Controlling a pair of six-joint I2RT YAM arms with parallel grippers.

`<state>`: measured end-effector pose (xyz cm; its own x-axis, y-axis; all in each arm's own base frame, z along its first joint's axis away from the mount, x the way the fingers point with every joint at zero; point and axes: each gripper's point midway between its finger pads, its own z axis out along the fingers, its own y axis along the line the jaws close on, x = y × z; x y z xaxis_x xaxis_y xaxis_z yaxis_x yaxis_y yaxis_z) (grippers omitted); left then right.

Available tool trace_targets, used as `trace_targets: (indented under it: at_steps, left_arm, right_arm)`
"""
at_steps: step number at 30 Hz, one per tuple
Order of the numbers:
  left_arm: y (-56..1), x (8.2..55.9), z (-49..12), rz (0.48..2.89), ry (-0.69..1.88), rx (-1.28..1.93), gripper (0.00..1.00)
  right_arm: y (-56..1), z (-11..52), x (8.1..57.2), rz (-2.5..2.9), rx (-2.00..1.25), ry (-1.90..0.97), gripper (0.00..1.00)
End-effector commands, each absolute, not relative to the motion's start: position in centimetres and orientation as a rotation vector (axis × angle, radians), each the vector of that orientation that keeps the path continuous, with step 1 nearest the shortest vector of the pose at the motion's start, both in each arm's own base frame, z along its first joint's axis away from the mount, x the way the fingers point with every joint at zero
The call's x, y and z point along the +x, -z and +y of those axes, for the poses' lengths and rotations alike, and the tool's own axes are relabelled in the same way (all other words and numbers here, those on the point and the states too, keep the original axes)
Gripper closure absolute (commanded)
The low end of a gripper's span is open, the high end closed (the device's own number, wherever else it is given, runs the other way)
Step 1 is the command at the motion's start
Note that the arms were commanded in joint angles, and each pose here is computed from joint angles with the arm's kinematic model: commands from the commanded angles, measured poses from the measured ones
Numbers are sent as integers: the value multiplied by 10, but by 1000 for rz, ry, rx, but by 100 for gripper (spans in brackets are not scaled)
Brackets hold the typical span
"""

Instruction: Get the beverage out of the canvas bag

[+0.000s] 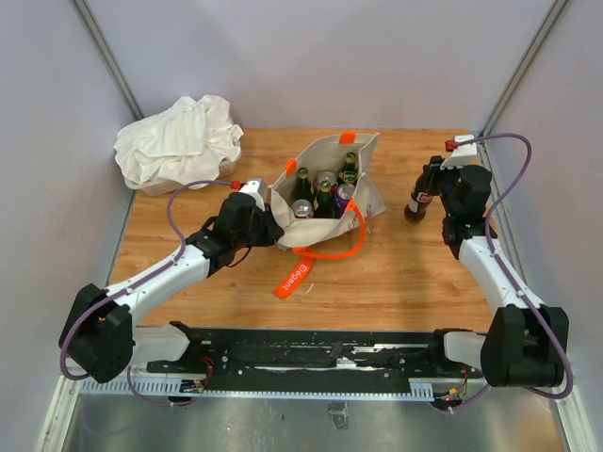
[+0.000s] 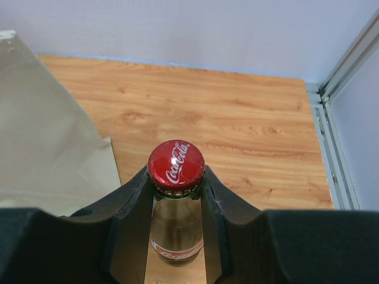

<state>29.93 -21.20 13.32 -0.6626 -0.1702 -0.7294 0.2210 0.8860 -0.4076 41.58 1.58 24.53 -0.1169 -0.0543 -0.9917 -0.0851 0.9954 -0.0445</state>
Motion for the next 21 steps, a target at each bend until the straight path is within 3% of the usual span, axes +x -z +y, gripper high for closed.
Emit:
trace_targets:
  at_steps: [1, 16, 21]
  left_arm:
    - [-106, 282, -193, 2319, 503, 52, 80]
    - [-101, 285, -194, 2329, 491, 61, 77]
    - [-100, 284, -193, 2334, 483, 64, 75]
  right_arm:
    - [-344, 8, 426, 1349, -108, 23, 99]
    - [-318, 1, 430, 1376, -61, 35, 98]
    - [-295, 1, 423, 1426, -57, 31, 80]
